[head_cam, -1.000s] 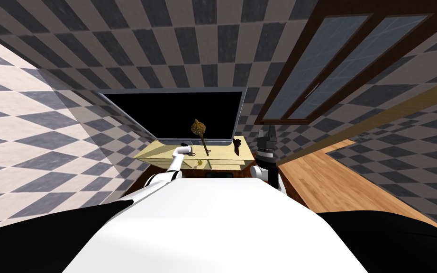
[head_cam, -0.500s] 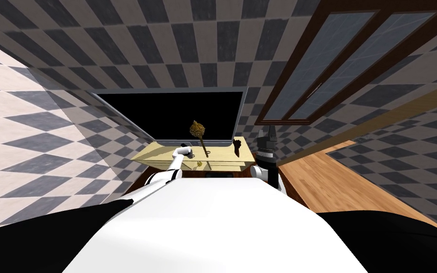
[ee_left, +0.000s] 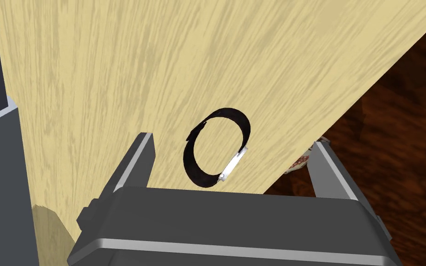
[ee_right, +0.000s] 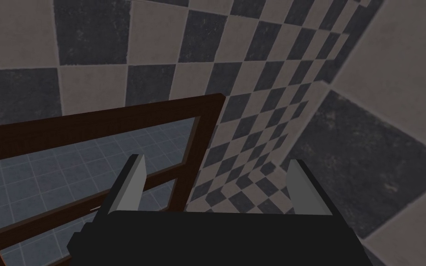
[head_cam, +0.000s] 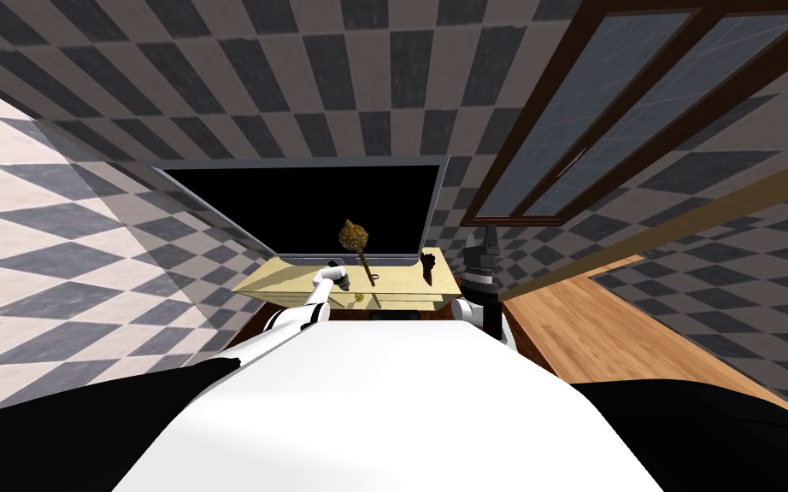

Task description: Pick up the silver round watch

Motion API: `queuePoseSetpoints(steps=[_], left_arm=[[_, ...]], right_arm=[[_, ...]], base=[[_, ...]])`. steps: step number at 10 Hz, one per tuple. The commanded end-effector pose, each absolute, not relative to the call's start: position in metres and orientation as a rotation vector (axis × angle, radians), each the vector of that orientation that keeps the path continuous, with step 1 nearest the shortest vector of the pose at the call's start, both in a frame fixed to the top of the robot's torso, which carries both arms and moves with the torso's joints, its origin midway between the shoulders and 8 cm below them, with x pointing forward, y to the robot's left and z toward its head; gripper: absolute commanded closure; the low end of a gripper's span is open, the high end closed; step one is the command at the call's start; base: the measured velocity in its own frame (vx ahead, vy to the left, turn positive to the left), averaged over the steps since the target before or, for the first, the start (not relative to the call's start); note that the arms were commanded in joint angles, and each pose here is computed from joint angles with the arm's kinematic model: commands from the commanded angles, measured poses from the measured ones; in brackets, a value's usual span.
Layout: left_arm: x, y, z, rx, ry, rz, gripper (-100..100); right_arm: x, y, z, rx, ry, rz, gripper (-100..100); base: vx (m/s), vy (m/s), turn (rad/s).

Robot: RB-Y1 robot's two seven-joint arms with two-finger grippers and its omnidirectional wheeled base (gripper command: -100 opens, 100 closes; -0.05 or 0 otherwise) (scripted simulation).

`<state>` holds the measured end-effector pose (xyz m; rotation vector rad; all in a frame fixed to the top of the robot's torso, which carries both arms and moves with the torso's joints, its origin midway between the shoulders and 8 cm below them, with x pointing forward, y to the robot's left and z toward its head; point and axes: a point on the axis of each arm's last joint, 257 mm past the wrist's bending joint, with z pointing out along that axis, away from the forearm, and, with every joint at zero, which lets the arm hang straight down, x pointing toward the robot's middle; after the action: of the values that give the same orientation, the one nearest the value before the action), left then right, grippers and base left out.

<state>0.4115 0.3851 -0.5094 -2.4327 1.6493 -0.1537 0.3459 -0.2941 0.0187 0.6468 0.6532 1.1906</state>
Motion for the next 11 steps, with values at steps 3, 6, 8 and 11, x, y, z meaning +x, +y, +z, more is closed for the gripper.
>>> queuePoseSetpoints(steps=[3,6,8,11], left_arm=[[0.402,0.381,-0.524,-2.431,1.652,-0.155,-100],[0.401,0.381,-0.527,-2.43,1.652,-0.155,100],[0.401,0.381,-0.526,-2.431,1.652,-0.156,100],[0.401,0.381,-0.527,-2.432,1.652,-0.156,0]], right_arm=[[0.346,-0.294,0.019,0.647,0.653,1.191,0],[0.346,-0.294,0.019,0.647,0.653,1.191,0],[0.346,-0.294,0.019,0.647,0.653,1.191,0],[0.346,-0.294,0.019,0.647,0.653,1.191,0]], base=[[0.012,0.013,-0.021],[0.003,0.004,-0.011],[-0.003,-0.002,0.002],[0.0,0.0,0.0]])
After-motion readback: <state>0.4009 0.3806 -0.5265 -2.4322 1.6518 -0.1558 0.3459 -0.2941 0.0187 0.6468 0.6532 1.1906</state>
